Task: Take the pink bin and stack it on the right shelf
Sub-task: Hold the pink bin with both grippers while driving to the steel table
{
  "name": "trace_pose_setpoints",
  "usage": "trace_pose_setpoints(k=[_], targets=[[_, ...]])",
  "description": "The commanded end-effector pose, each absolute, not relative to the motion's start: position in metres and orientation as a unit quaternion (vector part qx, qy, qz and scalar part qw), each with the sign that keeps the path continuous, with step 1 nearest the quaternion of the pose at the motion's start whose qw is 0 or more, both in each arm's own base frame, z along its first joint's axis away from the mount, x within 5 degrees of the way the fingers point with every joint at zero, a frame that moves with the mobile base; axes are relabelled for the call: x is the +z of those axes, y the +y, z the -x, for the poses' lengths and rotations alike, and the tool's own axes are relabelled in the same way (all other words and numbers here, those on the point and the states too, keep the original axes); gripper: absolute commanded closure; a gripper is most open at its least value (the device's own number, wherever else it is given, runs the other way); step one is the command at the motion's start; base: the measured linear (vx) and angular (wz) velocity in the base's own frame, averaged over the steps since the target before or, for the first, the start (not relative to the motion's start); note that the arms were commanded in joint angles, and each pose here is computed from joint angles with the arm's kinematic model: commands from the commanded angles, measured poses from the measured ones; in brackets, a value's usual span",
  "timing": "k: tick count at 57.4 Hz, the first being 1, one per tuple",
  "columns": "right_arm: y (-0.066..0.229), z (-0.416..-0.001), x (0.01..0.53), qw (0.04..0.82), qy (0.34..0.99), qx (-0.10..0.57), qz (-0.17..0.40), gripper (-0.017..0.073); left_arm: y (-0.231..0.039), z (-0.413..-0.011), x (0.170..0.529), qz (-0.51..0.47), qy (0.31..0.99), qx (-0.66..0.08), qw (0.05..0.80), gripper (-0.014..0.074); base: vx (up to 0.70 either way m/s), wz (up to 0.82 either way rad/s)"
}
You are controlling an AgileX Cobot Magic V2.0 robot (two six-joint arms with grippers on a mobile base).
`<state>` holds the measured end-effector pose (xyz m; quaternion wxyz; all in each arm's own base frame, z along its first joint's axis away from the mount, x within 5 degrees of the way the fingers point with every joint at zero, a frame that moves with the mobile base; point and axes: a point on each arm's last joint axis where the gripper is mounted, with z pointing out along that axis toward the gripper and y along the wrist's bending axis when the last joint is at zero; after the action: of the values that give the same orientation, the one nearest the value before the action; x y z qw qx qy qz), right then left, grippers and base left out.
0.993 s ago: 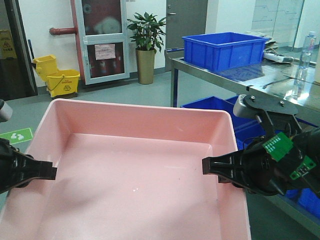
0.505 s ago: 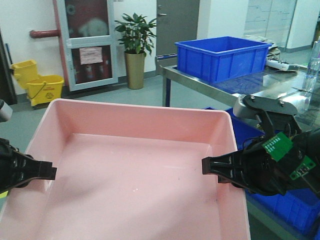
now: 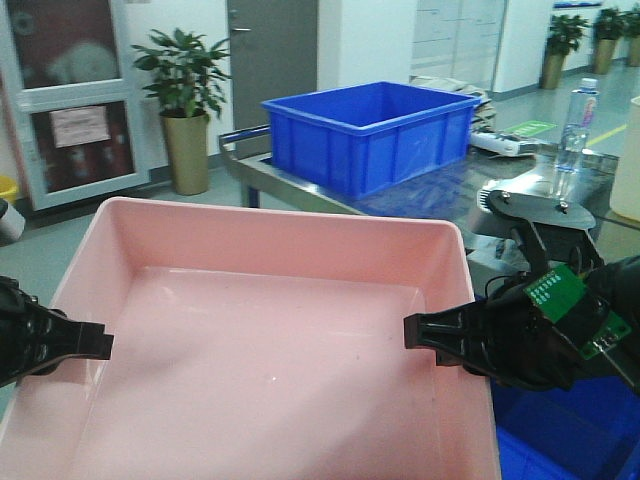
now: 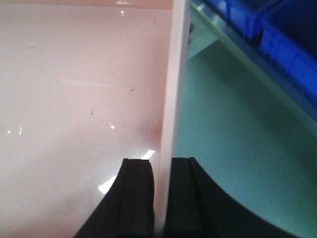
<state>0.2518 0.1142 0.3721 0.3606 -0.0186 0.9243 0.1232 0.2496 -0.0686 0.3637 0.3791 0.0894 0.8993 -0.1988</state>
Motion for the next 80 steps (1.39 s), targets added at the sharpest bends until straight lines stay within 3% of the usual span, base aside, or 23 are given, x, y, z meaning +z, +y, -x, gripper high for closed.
trace_pose_setpoints(k=[1,39,80], targets=[[0.1049,-0.2504,0.3954,0.425,0.898,0.106,0.032,0.0568,-0.0666,-0.2461,0.3883,-0.076,0.871,-0.209,0.439,0.0596,0.48,-0.35],[0.1049,-0.2504,0.3954,0.425,0.899,0.106,0.032,0.0568,-0.0666,-0.2461,0.3883,-0.076,0.871,-0.209,0.439,0.0596,0.42,-0.44],[0.1049,-0.2504,0.3954,0.425,0.899,0.106,0.032,0.0568,-0.0662,-0.2468,0.3891,-0.074,0.868,-0.208,0.445,0.0596,0.28,-0.72]])
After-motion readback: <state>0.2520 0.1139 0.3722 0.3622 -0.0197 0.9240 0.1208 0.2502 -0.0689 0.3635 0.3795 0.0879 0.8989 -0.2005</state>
